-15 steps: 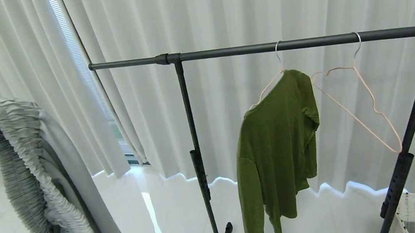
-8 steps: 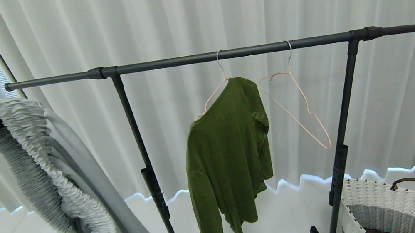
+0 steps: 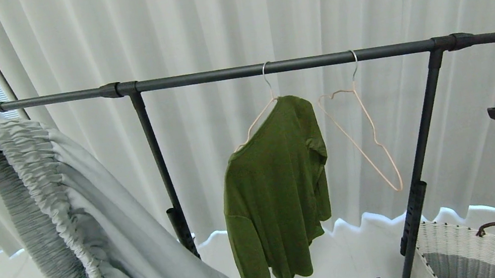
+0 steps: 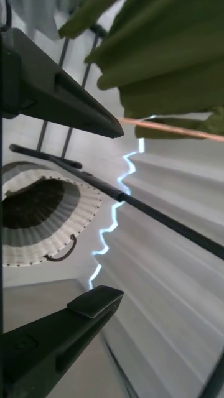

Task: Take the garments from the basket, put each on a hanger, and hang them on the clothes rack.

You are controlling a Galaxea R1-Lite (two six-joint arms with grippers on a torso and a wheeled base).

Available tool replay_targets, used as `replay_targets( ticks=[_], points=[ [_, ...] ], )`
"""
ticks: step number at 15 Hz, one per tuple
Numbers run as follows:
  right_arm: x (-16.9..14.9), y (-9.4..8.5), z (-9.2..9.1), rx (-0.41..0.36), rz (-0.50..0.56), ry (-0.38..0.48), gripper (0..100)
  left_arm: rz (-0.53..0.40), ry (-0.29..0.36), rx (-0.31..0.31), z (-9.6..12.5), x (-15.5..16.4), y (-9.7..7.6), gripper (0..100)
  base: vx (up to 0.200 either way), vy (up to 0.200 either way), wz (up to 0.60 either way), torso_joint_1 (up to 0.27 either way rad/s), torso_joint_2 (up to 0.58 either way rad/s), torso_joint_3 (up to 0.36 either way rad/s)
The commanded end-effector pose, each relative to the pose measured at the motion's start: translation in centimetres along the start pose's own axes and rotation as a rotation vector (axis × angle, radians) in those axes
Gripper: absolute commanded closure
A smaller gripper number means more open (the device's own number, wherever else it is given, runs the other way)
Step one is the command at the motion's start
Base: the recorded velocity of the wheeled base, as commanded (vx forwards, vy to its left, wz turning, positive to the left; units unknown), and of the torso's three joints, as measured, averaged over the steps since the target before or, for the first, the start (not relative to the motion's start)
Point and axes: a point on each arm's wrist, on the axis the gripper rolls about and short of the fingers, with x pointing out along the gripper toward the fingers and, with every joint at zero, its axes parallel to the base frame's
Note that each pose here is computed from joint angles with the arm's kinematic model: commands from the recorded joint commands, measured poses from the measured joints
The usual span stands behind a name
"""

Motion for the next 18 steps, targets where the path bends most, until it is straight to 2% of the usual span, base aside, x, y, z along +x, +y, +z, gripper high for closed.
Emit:
replay_targets(
  ticks=[1, 5, 8, 10, 14, 18],
  points=[
    [0.4, 0.0, -0.2, -0.002, -0.004, 0.016, 0, 0.006, 0.003, -0.001, 0.0, 0.1, 0.0, 100, 0.200, 0.000, 0.00, 0.017, 0.01, -0.002],
    [1.0, 0.3, -0.9, -0.002, 0.062, 0.044, 0, 0.004, 0.010, 0.003, -0.2, 0.2, 0.0, 100, 0.200, 0.000, 0.00, 0.005, 0.00, -0.001],
    [2.1, 1.0, -3.0, -0.030, 0.092, 0.131, 0, 0.001, 0.032, 0.014, -0.8, 0.5, -0.2, 100, 0.200, 0.000, 0.00, 0.001, 0.01, 0.006],
    [2.7, 1.3, -3.5, -0.025, 0.094, 0.161, 0, 0.000, 0.038, 0.017, -1.0, 0.6, -0.3, 100, 0.000, 0.000, 0.00, 0.000, 0.00, 0.000],
    [2.8, 1.6, -3.5, 0.012, 0.105, 0.169, 0, 0.000, 0.041, 0.019, -1.0, 0.7, -0.4, 100, 0.000, 0.000, 0.00, 0.000, 0.00, 0.000],
    [3.1, 1.7, -3.5, 0.015, 0.105, 0.175, 0, -0.001, 0.048, 0.022, -1.0, 0.9, -0.5, 100, 0.000, 0.200, 0.00, -0.001, 0.00, 0.002]
  ],
)
